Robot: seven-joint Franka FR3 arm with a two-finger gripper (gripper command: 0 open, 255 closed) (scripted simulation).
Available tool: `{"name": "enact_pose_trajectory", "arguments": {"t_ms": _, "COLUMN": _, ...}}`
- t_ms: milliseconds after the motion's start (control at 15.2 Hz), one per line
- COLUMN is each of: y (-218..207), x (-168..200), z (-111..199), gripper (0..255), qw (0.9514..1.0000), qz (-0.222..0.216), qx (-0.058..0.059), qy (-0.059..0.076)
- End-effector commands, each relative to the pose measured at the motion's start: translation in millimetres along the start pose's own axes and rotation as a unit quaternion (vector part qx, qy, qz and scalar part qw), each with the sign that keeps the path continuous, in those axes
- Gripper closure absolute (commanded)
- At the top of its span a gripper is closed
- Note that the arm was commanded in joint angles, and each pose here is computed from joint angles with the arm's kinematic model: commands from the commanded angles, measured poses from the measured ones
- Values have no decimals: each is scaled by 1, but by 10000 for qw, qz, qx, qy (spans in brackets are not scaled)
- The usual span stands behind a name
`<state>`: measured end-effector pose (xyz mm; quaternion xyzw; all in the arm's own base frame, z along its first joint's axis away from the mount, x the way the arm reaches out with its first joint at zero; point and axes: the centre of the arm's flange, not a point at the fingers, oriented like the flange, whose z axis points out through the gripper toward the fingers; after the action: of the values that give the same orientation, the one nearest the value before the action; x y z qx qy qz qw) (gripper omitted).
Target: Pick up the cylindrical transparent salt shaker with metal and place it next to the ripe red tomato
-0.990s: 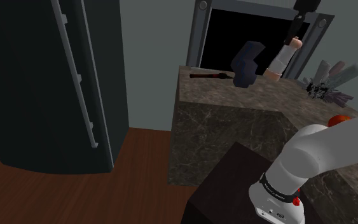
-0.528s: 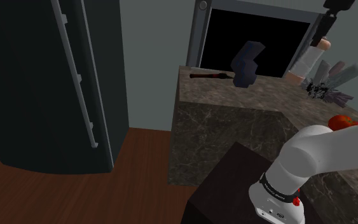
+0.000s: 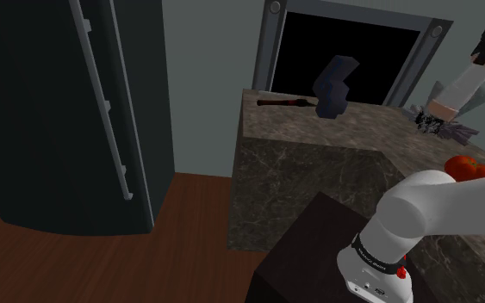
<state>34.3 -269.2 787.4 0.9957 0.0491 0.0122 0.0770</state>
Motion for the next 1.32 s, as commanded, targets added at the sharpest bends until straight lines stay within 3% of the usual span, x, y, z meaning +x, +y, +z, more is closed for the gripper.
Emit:
{"name": "enact_pose_trajectory", "arguments": {"t_ms": 0, "y": -6, "x": -25, "z": -4, "gripper": 255, "qw": 10000, "qz": -7, "qx": 3, "qy": -4}}
{"name": "enact_pose_trajectory", "arguments": {"t_ms": 396, "y": -13, "x": -108, "z": -22, "gripper": 255, "qw": 10000, "qz": -7, "qx": 3, "qy": -4}}
{"name": "enact_pose_trajectory", "arguments": {"t_ms": 1254, "y": -24, "x": -110, "z": 46, "gripper": 255, "qw": 10000, "qz": -7, "qx": 3, "qy": -4}}
